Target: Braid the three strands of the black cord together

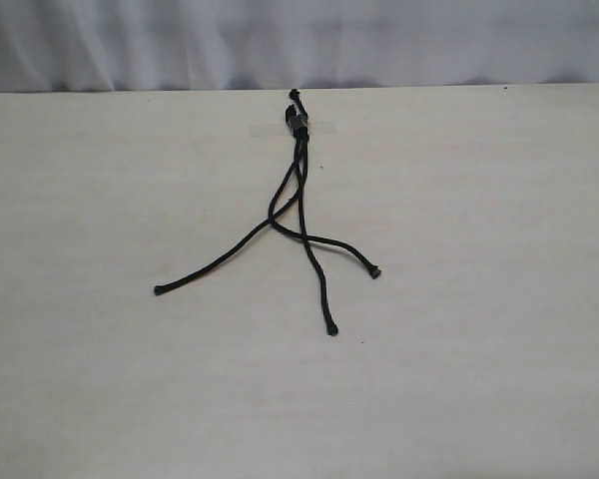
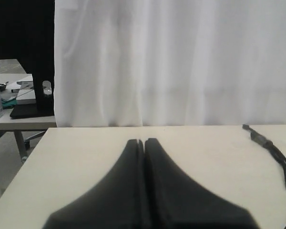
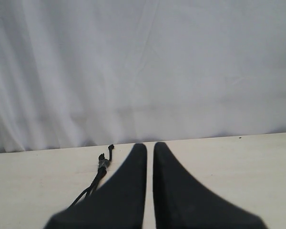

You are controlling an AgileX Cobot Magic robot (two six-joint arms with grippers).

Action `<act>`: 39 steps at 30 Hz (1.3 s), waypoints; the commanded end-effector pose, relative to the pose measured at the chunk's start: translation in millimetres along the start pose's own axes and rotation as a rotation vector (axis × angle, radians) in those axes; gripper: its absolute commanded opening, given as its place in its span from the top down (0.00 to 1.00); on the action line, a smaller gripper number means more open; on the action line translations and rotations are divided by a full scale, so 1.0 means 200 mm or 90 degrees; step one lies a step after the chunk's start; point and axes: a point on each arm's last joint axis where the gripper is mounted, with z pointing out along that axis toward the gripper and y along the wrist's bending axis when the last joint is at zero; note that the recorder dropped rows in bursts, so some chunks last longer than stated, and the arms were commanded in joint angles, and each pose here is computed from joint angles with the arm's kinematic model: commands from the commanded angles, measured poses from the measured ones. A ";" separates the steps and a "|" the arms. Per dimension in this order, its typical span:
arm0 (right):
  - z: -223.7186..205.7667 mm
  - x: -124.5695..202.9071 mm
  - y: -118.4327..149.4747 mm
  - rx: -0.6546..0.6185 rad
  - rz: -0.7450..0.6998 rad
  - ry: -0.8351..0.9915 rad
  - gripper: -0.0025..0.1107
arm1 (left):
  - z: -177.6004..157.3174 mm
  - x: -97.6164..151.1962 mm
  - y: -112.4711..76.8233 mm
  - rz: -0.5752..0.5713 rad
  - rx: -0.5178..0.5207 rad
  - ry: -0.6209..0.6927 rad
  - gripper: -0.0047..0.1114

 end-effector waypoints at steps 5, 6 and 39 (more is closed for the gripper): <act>0.00 0.01 0.00 0.001 0.002 -0.002 0.94 | 0.00 0.05 0.01 0.044 -0.006 0.058 0.96; 0.00 0.01 0.00 0.001 0.002 -0.002 0.94 | 0.00 0.05 0.01 0.046 -0.006 0.059 0.96; 0.00 0.01 0.00 0.001 0.002 -0.002 0.94 | 0.00 0.05 0.00 0.070 0.001 0.062 0.96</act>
